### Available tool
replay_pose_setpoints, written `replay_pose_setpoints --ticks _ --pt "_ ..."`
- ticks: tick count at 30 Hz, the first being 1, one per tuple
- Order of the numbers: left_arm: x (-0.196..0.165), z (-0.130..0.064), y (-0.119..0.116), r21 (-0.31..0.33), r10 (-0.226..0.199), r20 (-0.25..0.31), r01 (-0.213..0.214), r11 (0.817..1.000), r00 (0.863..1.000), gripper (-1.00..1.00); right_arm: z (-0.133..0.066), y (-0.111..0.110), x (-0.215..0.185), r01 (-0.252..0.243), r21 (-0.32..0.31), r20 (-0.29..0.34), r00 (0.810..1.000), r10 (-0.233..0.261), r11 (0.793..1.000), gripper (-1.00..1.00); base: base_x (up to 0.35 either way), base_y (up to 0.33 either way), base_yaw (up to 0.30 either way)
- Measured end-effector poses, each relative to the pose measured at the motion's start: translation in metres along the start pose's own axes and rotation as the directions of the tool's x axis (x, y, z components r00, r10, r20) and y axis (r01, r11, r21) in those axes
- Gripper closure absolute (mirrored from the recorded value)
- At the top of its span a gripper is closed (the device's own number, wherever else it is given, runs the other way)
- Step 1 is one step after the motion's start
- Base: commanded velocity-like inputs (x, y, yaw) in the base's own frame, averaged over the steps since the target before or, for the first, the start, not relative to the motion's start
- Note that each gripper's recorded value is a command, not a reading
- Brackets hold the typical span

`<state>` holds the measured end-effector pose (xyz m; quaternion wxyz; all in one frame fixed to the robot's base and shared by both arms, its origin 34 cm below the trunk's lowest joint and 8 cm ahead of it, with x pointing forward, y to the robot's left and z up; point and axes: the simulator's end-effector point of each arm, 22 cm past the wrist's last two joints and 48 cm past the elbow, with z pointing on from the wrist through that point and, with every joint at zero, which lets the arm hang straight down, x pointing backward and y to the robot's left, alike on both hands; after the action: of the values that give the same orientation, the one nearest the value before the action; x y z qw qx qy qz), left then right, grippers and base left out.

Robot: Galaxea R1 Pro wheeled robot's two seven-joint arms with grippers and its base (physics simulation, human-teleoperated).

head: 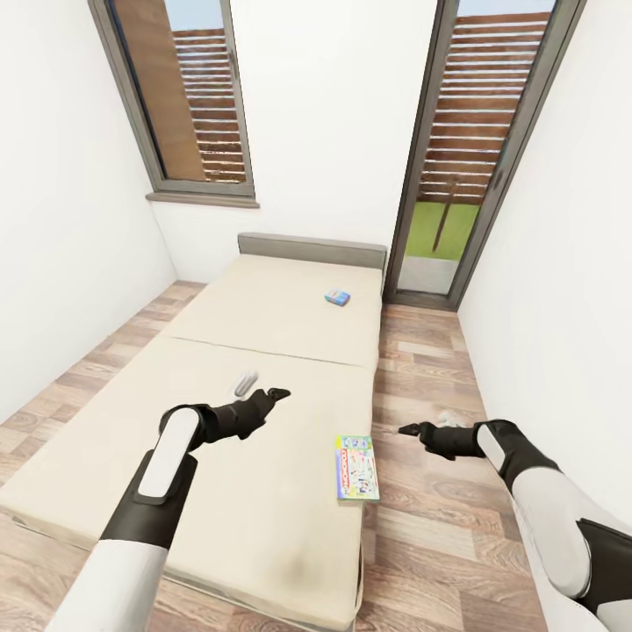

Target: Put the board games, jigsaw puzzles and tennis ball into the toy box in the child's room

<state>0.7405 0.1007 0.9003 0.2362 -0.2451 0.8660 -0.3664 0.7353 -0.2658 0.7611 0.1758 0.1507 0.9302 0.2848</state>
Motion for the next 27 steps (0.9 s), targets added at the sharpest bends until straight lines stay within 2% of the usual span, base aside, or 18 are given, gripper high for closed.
replay_pose_setpoints --ticks 6,13,21,27 --pt "-0.006 0.008 -0.007 0.022 -0.008 -0.004 0.008 1.000 1.000 -1.00 -0.003 -0.013 -0.013 -0.032 0.017 0.019 0.999 0.031 0.999 -1.00 0.000 0.000 0.000" --pt "0.001 0.022 0.007 0.007 -0.032 -0.037 0.033 0.999 0.999 -1.00 -0.001 -0.017 -0.020 -0.063 0.005 0.035 0.997 0.063 0.998 -1.00 0.000 0.000 0.000" --pt "0.004 0.032 0.018 -0.001 -0.042 -0.046 0.042 0.999 0.998 -1.00 0.006 -0.021 -0.022 -0.074 -0.010 0.043 0.996 0.075 0.997 -1.00 0.000 0.000 0.000" --pt "0.007 0.038 0.024 0.000 -0.045 -0.052 0.045 0.999 0.998 -1.00 0.011 -0.017 -0.022 -0.076 -0.052 0.045 0.996 0.078 0.996 -1.00 0.000 0.000 0.000"
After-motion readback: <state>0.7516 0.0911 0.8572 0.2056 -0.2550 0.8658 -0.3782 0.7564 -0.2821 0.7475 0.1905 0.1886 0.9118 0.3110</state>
